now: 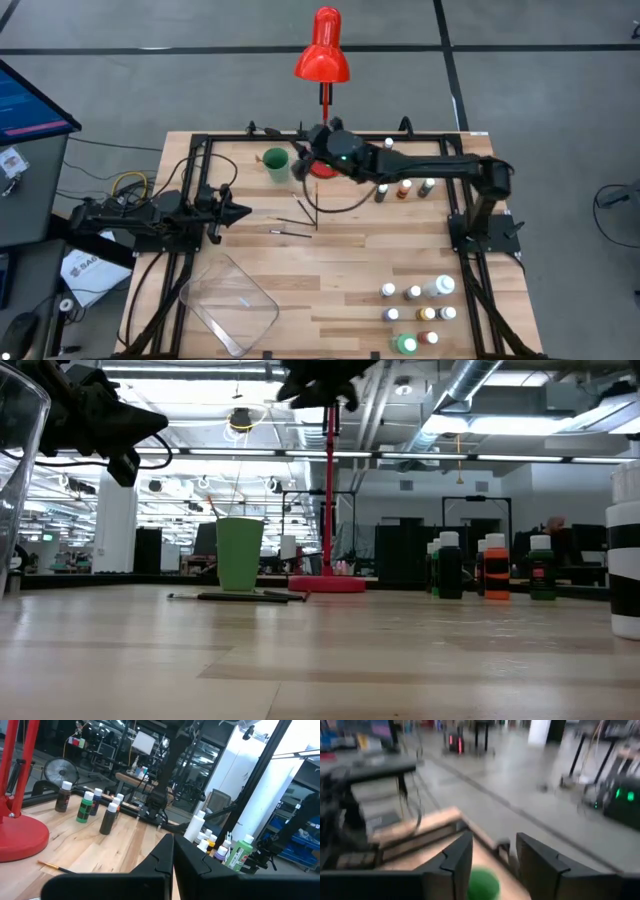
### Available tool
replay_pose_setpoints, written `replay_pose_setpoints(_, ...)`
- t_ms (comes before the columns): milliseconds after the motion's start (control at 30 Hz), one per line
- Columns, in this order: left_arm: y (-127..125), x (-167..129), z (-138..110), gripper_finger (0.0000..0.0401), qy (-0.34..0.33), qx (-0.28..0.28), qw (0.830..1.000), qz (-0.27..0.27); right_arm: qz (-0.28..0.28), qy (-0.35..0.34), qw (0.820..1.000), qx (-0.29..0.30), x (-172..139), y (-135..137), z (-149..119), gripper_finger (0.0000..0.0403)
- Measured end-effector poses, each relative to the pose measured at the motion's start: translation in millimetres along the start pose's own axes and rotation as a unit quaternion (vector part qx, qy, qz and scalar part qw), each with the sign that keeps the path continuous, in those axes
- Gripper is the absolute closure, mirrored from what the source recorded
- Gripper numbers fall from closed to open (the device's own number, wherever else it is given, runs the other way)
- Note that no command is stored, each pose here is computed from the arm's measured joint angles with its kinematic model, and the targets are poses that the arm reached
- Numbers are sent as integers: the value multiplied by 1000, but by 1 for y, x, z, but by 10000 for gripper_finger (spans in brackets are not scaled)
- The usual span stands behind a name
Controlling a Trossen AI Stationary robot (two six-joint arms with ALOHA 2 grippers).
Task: Pick & Place Paint Supplies
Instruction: Put the orange paint brush into the green cup
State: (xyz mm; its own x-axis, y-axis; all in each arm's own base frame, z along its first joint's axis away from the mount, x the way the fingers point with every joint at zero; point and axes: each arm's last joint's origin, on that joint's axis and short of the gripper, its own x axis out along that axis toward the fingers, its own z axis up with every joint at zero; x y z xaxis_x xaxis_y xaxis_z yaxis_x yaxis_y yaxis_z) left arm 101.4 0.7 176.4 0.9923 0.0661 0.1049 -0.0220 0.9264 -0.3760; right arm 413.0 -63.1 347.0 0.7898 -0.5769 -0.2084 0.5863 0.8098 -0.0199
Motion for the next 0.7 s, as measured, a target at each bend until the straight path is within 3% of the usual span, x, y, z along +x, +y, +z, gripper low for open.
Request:
replay_pose_setpoints(167,0,0,0,400,-1,0,1000,0,-40,115,987,102,-32,-1,-11,237)
replay_pose_setpoints(367,0,0,1,400,-4,0,1000,0,-114,230,950,176,-23,6,-57,238)
replay_pose_setpoints(700,0,0,1,400,-5,0,1000,0,-166,326,915,168,29,15,-139,183)
